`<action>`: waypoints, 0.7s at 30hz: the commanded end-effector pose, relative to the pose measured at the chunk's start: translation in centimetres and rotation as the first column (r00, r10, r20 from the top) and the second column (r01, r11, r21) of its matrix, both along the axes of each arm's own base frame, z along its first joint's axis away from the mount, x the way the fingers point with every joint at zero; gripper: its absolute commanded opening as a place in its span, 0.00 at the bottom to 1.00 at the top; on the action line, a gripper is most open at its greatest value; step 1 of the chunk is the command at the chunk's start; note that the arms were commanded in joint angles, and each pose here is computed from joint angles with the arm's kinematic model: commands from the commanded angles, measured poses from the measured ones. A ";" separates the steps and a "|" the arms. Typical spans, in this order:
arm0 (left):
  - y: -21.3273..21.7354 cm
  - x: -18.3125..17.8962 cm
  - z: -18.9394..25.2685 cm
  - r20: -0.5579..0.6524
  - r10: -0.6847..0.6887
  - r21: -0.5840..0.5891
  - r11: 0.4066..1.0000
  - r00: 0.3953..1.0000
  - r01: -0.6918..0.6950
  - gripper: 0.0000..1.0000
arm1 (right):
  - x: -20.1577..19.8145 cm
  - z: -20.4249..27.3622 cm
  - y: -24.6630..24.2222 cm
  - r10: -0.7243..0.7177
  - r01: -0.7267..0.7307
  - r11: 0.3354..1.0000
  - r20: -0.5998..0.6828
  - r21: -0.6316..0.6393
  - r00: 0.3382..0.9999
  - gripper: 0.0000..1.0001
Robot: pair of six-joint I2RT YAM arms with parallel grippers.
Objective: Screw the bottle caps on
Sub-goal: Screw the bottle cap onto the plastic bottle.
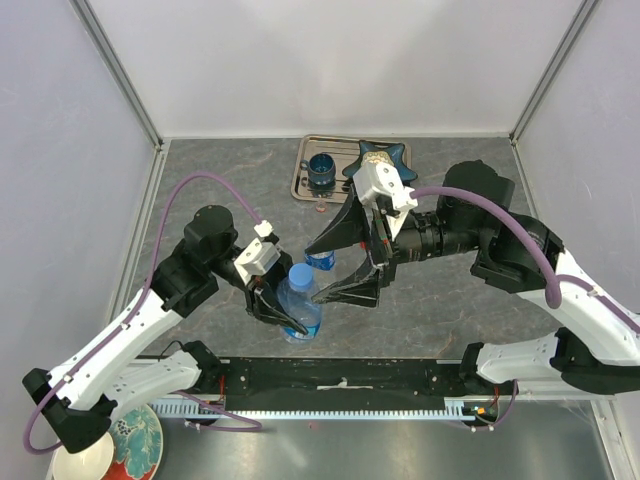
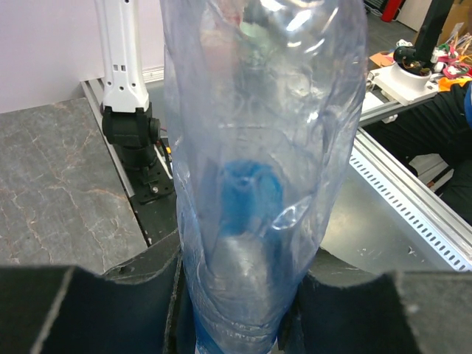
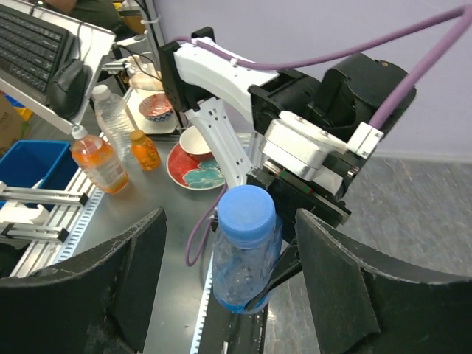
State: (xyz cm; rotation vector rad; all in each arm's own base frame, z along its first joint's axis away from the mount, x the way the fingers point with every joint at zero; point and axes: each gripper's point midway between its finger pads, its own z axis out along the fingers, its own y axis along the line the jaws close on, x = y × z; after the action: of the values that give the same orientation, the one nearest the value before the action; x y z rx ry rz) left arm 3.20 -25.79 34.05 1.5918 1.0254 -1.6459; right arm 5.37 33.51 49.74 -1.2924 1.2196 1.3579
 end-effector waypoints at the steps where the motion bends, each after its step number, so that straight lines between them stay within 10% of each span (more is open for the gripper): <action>1: 0.6 -0.8 1.6 0.003 -0.048 -0.018 0.999 0.999 0.048 0.02 | -1.2 1.6 0.5 0.092 -0.093 0.993 0.016 0.077 0.996 0.77; 21: 0.6 -0.7 2.0 0.033 -0.025 -0.040 0.999 0.999 0.026 0.02 | -1.0 0.7 2.1 0.129 -0.126 0.989 -0.027 0.076 0.991 0.58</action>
State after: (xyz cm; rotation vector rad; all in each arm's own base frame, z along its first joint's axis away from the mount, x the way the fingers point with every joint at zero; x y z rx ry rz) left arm 3.03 -25.69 34.18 1.5981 1.0147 -1.6522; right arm 4.87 35.91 49.66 -1.3183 1.1642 1.4821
